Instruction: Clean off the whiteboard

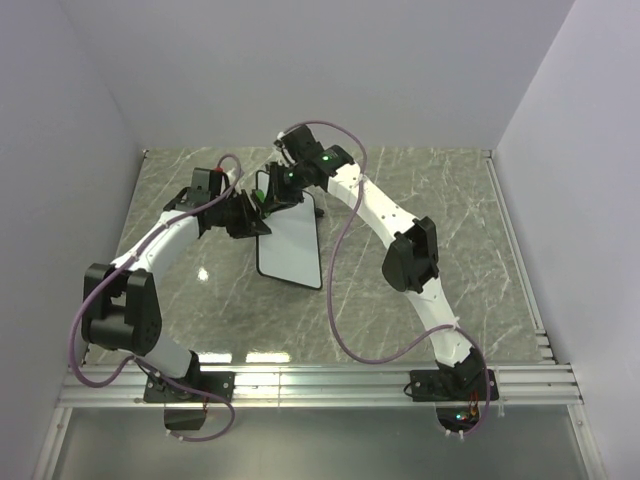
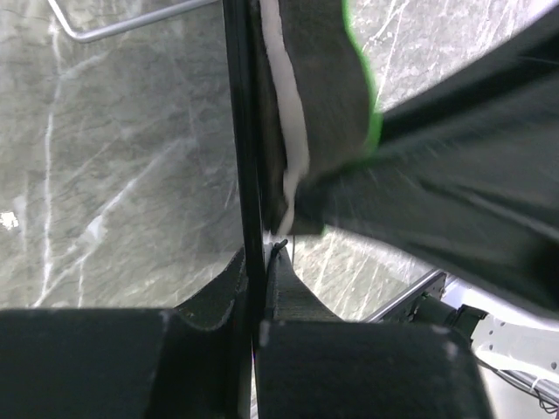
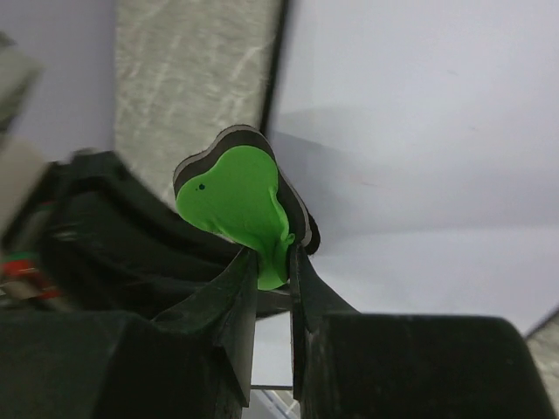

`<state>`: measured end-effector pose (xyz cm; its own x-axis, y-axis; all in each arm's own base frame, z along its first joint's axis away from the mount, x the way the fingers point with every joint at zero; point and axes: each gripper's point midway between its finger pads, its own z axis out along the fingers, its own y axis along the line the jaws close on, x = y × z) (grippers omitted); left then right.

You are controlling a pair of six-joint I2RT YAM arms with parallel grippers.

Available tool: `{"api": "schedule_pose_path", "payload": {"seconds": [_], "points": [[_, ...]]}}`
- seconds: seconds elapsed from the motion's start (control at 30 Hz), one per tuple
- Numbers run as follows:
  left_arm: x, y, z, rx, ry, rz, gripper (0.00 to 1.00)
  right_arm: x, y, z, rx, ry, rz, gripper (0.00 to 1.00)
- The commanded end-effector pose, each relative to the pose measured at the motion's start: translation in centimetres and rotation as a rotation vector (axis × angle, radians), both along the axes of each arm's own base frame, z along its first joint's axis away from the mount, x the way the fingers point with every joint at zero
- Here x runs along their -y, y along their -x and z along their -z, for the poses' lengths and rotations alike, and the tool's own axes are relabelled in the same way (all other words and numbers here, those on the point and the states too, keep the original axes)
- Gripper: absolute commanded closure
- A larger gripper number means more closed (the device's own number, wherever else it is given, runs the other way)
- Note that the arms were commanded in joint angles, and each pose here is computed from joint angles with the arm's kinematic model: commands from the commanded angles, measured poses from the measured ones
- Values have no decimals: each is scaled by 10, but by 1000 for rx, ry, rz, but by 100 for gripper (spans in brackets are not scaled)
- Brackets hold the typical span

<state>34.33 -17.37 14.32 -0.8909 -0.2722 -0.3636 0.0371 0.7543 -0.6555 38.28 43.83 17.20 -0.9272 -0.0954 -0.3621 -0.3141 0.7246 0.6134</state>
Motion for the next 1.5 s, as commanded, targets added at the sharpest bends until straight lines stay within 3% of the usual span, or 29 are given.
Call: {"api": "schedule_pose_path", "payload": {"seconds": [0.0,0.27,0.5,0.67,0.97,1.0,1.03,1.07,1.1,1.27,1.47], "points": [[47,53,33,-77,-16,269,100,-65,43,-37,39,-202,-179,100],[43,53,25,-63,-28,249,100,-26,25,12,-54,-86,-73,100],[41,40,-11,6,-45,223,100,40,1,0,7,-84,96,100],[30,18,-47,79,-85,147,100,131,-17,15,60,97,381,100],[-1,3,-56,81,-140,32,100,269,33,95,-27,560,615,100],[-4,2,-58,81,-137,16,100,278,42,107,-55,592,615,89],[-5,-1,-64,91,-131,7,100,284,46,113,-68,614,616,44],[-10,-5,-67,95,-129,-15,100,290,48,118,-80,630,619,17],[-12,-9,-70,101,-127,-25,100,294,53,125,-95,648,610,1],[-26,-34,-100,154,-144,-93,100,301,57,128,-102,680,595,0],[-15,-54,-129,234,-76,-59,100,302,51,93,-5,630,591,0]]}}
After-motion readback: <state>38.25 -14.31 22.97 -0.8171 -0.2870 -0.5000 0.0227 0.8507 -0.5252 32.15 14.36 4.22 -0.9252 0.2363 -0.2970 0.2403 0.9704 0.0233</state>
